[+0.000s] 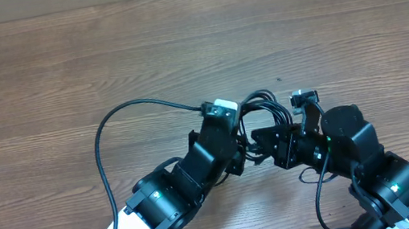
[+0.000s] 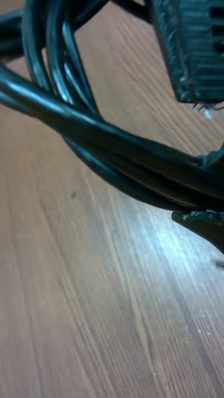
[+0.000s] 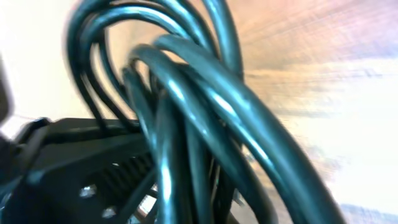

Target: Untangle cables

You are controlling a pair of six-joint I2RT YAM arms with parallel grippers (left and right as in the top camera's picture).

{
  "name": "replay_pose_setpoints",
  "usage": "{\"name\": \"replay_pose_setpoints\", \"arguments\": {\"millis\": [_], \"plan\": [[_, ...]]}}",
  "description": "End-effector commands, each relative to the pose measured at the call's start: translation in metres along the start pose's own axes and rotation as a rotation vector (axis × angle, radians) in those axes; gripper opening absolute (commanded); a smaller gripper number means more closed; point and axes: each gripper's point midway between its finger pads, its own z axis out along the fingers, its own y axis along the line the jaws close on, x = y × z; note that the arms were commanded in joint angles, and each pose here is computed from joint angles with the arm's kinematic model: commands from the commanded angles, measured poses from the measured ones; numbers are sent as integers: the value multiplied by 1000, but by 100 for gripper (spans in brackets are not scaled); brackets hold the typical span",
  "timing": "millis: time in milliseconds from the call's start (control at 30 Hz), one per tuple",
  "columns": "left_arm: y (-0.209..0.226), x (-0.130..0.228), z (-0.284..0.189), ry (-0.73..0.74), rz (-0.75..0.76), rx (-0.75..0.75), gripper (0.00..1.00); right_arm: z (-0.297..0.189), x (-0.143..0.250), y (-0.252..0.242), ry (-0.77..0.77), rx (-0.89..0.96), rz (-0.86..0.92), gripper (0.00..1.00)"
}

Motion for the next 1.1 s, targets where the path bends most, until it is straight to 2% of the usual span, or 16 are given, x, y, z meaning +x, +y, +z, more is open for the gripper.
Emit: {"name": "replay_pose_setpoints", "arguments": {"millis": [0,133,200,333,467,567,700,867,933,1067], "plan": [[5,-1,1,-4,-19,-10,4,-14,-33,16,-151,-35,-73,4],[-31,-5,-2,-8,118,186,4,-22,-65,5,-311,35,-27,4],[-28,-3,-1,-3,128,169,4,-26,-72,-3,-347,63,31,4],[6,6,2,32,110,6,4,-31,-80,-21,-385,113,130,4],[61,15,-2,49,-104,-243,4,-34,-84,-20,-385,80,165,4],[74,17,-3,50,-238,-281,4,-33,-85,3,-346,-44,135,4],[40,8,5,62,-244,-82,4,-39,-92,30,-350,-173,102,4],[-42,-3,-8,68,45,388,4,-44,-116,0,-502,-28,167,4],[-61,4,-18,79,154,519,4,-48,-127,-13,-577,40,186,4],[-63,20,-21,139,202,551,4,-56,-141,-5,-645,7,175,4]]}}
